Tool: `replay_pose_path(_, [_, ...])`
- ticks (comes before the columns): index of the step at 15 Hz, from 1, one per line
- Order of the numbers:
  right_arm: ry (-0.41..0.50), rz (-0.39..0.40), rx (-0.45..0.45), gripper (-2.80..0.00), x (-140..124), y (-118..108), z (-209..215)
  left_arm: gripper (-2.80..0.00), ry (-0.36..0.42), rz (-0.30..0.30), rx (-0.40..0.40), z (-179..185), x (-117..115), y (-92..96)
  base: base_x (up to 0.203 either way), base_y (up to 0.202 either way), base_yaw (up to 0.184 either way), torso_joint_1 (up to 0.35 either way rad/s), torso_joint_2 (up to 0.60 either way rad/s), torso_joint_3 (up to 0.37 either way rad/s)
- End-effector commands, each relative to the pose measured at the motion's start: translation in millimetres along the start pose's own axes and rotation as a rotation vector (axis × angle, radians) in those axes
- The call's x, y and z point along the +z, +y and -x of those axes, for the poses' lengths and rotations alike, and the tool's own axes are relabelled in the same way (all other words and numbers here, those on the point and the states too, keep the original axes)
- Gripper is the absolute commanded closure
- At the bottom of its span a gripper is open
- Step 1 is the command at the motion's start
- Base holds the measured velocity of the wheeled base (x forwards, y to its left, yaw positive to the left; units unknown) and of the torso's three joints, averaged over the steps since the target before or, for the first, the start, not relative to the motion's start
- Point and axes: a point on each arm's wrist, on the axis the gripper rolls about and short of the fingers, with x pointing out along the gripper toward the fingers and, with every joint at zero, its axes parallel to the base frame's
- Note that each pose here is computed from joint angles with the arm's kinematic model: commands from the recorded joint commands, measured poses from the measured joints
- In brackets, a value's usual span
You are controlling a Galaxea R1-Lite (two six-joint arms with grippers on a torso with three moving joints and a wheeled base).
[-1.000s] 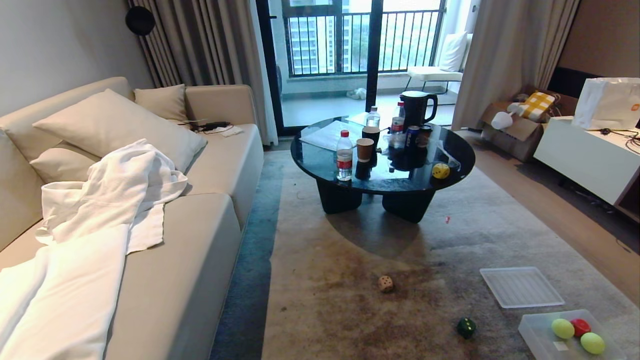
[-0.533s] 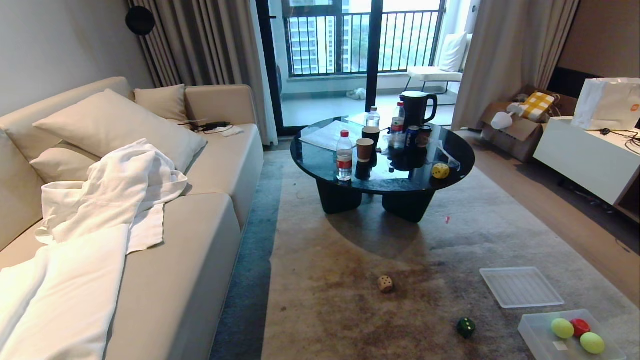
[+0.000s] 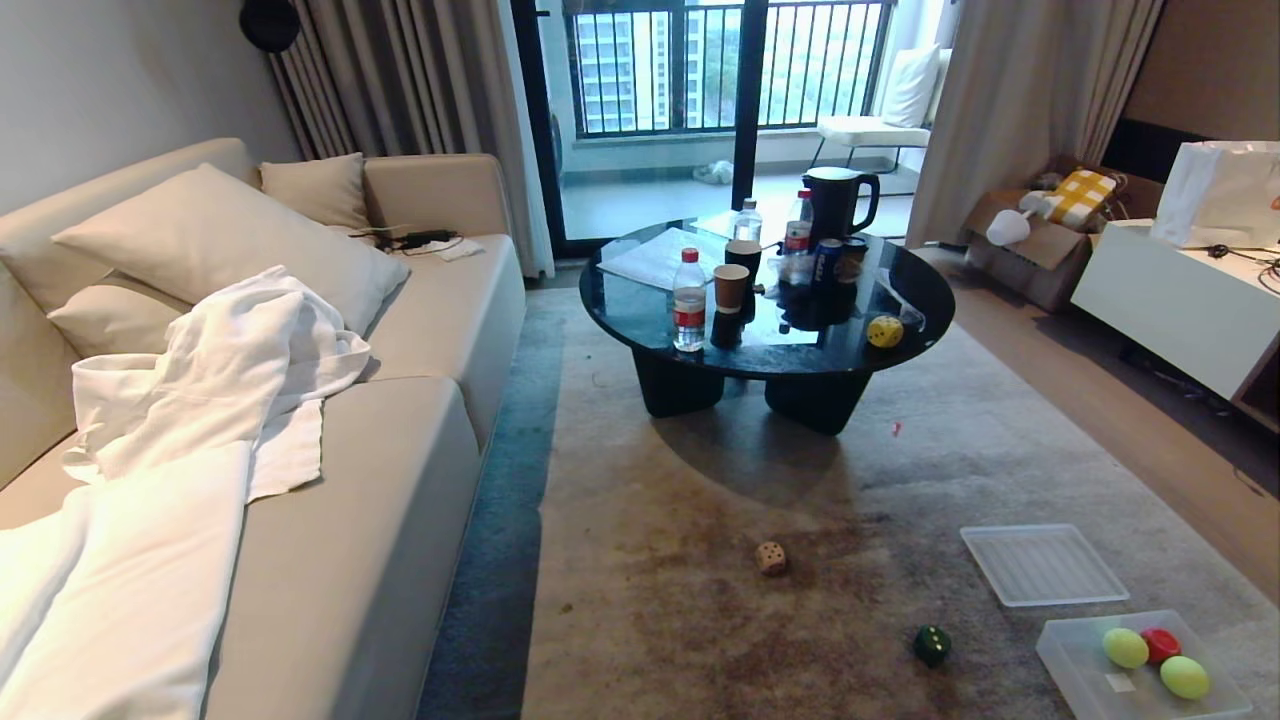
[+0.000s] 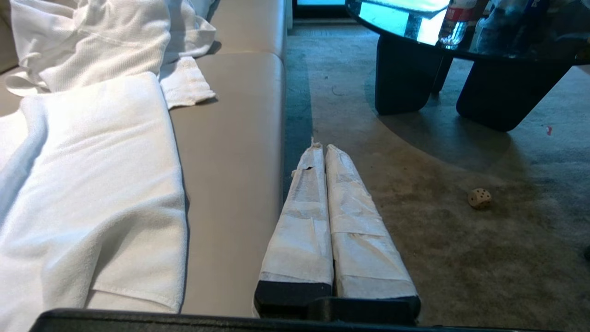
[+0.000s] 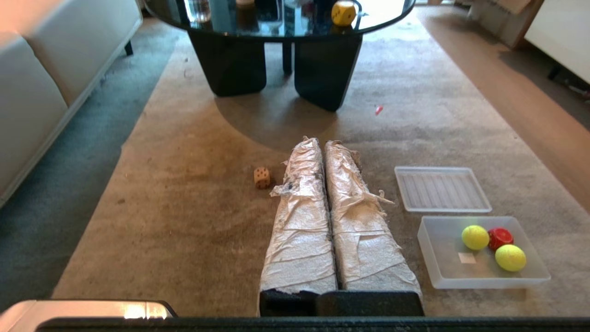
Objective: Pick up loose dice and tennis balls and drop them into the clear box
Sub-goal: Find toys out of the box
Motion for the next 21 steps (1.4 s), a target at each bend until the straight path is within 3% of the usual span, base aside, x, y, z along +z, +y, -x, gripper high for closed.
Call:
replay_pose_path(1, [0.001, 0.001, 0.001, 0.0, -0.1, 0.0, 0.0, 0.0, 0.0, 0.001, 0.001, 0.0, 0.0, 0.0, 0.0, 0.0, 0.0, 0.002, 0.0, -0.168])
replay_pose_path(21, [0.001, 0.002, 0.001, 0.0, 0.1, 0.0, 0.1, 0.0, 0.0, 0.01, 0.001, 0.0, 0.0, 0.0, 0.0, 0.0, 0.0, 0.002, 0.0, -0.198])
